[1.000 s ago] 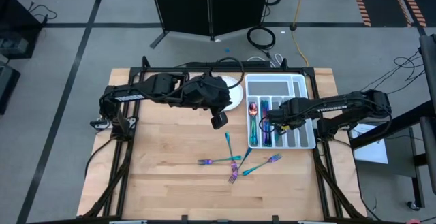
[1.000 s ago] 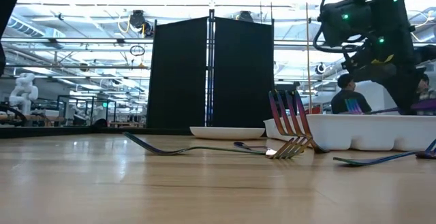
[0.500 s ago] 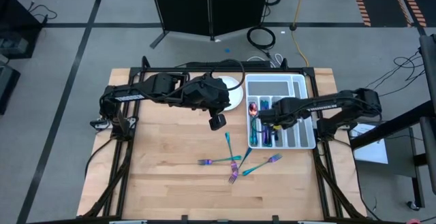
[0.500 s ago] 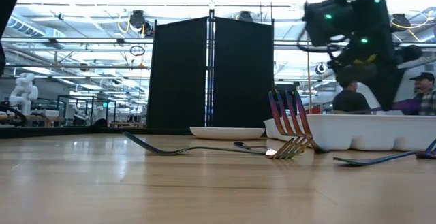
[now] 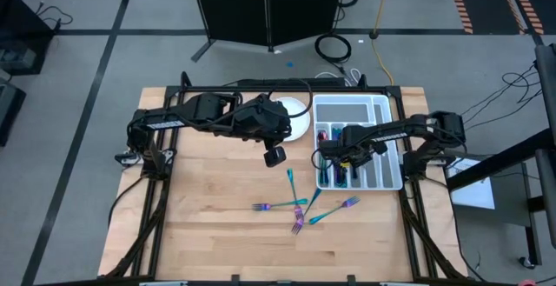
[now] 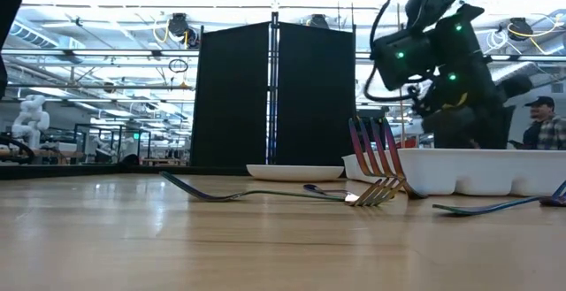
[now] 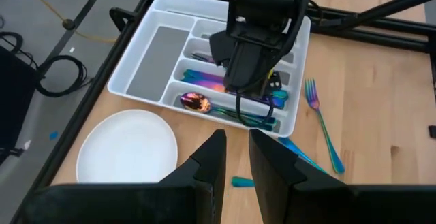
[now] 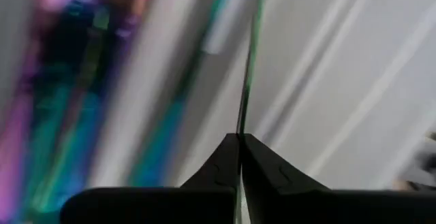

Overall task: Sort silverware
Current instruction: Adjust the purple fork on the white silverware tray

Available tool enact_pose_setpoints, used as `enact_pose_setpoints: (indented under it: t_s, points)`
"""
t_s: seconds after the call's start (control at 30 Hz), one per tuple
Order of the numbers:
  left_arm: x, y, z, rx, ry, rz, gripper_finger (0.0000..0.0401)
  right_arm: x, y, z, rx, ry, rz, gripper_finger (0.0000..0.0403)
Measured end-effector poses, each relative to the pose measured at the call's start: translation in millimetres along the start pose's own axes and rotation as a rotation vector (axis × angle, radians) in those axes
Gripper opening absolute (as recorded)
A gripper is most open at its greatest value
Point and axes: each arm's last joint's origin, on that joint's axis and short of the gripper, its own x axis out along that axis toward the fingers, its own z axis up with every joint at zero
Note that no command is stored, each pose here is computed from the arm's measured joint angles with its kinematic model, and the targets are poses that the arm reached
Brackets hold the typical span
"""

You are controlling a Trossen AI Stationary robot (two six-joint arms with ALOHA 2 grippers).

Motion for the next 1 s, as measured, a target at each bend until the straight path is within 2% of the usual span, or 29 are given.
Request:
enact_pose_setpoints:
  t_s: [0.1, 0.2, 0.53, 0.7, 0.83, 1.0]
  points:
    - [0.0, 0.0, 0.1, -0.002, -0.001, 0.0, 0.0066, 0.1, 4.0, 1.4, 0.002, 0.001, 0.048, 0.0004]
    - [0.0, 0.0, 0.1, -0.002, -0.001, 0.0, 0.0066, 0.0, 6.1, 1.9, 0.017, 0.019, 0.082, 0.0025]
    - [0.0, -0.1, 0.4, -0.004, -0.004, -0.001, 0.0066, -1.5, 6.8, 1.2, -0.042, 0.074, 0.139, 0.0146]
    - [0.0, -0.1, 0.4, -0.006, -0.004, -0.001, 0.0066, -20.1, -4.2, -3.5, -0.019, 0.08, 0.176, 0.0189]
    - [0.0, -0.1, 0.4, -0.006, -0.004, -0.001, 0.0066, -49.4, -16.4, -6.2, -0.013, 0.028, 0.24, 0.0206]
    - [0.0, -0.1, 0.6, -0.008, -0.006, -0.001, 0.0066, -75.3, -32.2, -2.0, 0.027, -0.168, 0.28, 0.0204]
